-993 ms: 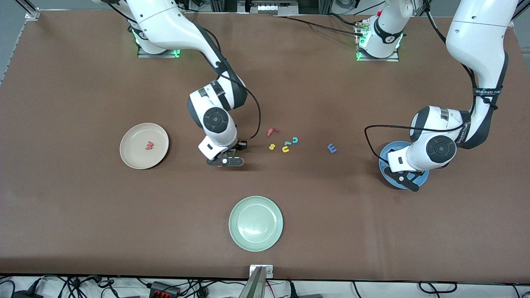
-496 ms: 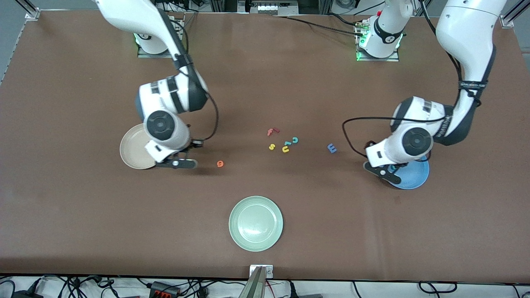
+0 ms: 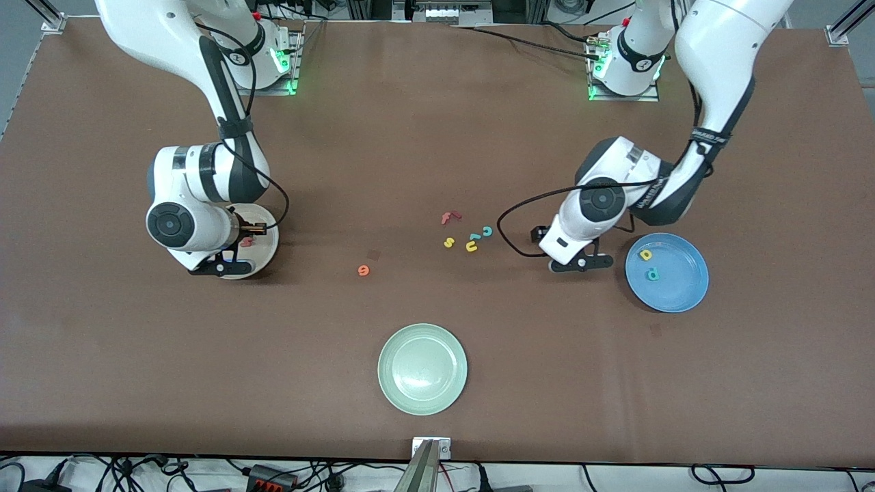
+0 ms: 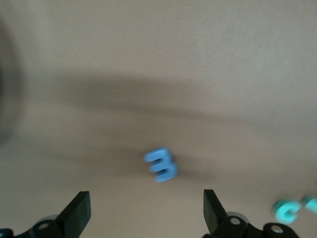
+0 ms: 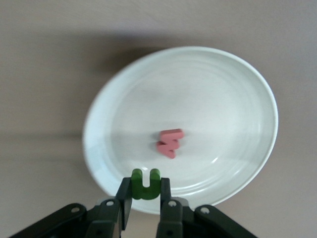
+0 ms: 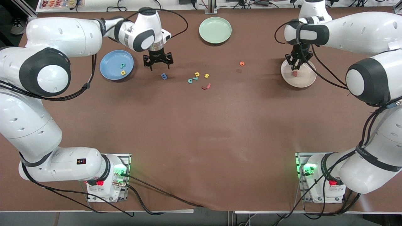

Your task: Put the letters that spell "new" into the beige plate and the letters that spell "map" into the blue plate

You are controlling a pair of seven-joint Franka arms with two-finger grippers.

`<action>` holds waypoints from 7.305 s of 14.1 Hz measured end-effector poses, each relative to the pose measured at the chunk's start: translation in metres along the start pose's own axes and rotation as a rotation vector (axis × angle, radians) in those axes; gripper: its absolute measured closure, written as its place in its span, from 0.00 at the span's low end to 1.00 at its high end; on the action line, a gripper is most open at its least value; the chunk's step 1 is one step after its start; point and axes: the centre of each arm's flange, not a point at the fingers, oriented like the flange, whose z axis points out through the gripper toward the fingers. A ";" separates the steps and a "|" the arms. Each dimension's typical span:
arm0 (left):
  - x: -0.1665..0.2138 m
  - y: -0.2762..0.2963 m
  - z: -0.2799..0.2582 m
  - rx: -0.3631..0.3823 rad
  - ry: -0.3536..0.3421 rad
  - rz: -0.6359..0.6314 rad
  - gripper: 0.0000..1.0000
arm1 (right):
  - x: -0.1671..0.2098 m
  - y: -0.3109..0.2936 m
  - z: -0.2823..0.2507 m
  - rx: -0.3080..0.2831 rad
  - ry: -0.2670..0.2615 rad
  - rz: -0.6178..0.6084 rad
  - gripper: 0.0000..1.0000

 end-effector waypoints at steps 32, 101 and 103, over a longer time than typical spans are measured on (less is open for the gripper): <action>0.017 -0.037 0.007 0.078 -0.012 -0.072 0.72 | 0.037 -0.256 0.018 0.073 0.280 0.033 0.18; -0.006 -0.232 -0.361 -0.007 0.172 0.344 0.00 | -0.055 0.179 -0.296 0.213 0.298 0.247 0.00; -0.006 -0.232 -0.360 -0.007 0.169 0.344 0.00 | -0.070 0.200 -0.309 0.216 0.309 0.238 0.00</action>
